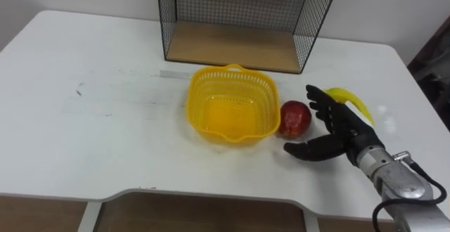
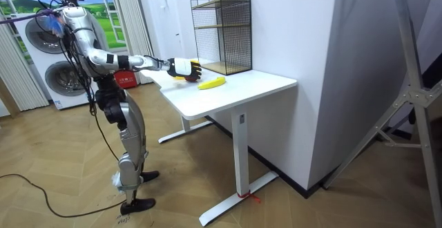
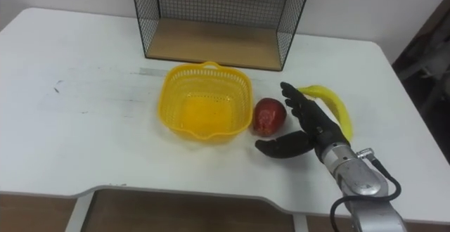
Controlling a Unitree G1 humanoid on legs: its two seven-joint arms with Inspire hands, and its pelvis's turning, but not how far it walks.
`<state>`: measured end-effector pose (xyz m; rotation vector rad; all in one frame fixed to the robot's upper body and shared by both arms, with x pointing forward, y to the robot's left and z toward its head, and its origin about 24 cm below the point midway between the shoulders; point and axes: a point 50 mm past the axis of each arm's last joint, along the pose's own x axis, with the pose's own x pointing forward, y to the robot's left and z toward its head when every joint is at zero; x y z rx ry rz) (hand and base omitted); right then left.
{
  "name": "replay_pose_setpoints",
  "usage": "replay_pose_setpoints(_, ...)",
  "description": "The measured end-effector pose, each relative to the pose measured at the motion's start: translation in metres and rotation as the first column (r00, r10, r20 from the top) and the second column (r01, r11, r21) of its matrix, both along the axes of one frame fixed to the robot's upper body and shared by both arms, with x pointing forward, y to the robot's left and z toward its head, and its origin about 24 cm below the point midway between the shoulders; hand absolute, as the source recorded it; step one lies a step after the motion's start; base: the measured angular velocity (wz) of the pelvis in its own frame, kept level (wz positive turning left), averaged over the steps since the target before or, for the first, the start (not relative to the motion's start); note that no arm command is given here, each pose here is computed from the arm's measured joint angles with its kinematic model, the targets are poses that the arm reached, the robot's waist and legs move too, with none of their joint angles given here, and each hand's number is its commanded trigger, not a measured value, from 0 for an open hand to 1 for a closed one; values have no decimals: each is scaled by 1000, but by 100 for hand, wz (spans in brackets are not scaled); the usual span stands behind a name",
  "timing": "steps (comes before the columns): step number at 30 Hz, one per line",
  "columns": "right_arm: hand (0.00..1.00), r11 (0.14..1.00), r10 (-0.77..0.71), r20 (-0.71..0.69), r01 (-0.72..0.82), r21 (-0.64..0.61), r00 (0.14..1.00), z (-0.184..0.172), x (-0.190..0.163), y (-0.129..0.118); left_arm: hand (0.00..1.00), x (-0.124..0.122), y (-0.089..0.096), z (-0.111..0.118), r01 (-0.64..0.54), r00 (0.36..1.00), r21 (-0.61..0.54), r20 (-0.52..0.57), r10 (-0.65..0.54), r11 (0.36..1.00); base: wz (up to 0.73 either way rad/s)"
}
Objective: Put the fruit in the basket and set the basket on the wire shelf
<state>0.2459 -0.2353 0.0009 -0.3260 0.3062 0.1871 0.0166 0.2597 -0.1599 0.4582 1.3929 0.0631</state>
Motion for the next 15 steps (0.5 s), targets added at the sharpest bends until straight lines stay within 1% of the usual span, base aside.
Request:
replay_pose_setpoints(7, 0, 998, -55, -40, 54, -12, 998, -10, 1, -7, 0, 3, -3, -1, 27, 1000, -18, -2, -27, 999, 0)
replay_pose_setpoints(15, 0, 998, -58, 14, 58, -14, 998, 3, 19, -5, 0, 2, -4, -1, 28, 1000, -27, -7, -28, 999, 0)
